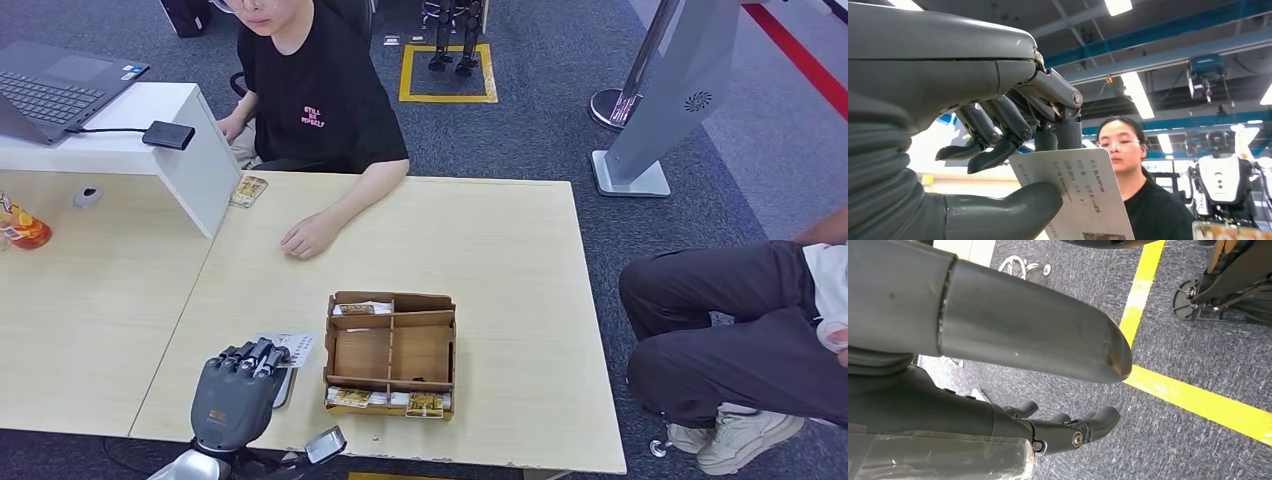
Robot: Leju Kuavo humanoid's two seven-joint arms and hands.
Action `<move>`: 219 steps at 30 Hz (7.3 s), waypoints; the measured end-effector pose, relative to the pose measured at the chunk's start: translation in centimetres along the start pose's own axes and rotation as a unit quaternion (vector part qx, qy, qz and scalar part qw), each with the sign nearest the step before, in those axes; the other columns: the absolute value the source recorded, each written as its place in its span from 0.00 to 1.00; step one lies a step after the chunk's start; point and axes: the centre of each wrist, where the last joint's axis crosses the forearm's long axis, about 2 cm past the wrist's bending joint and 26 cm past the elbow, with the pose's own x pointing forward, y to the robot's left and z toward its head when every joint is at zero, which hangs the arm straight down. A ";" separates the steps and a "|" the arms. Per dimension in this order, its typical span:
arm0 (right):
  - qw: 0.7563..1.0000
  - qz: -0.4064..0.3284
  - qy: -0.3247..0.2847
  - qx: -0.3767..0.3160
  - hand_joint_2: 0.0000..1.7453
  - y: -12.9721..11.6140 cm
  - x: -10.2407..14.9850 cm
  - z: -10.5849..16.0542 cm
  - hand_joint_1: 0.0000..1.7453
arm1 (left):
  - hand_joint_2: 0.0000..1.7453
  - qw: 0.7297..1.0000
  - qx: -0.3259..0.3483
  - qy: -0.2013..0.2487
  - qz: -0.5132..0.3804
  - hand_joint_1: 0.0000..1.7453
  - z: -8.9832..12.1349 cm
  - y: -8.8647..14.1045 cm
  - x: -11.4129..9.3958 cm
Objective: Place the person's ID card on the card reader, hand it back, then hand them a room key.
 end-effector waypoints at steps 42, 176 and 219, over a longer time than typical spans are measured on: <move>1.000 0.009 0.002 -0.001 0.00 -0.2 -0.1 0.0 0.00 | 1.00 0.998 -0.030 -0.017 -0.050 1.00 0.0 -2.5 -1.3; 0.994 0.103 -0.021 0.005 0.00 -1.0 0.8 -0.2 0.00 | 1.00 0.998 -0.009 0.028 -0.056 0.00 -15.5 -3.9 -2.8; 1.000 -0.006 0.005 -0.006 0.00 -0.9 -0.6 -0.2 0.00 | 1.00 0.954 0.114 -0.091 0.261 0.60 -6.1 5.0 3.7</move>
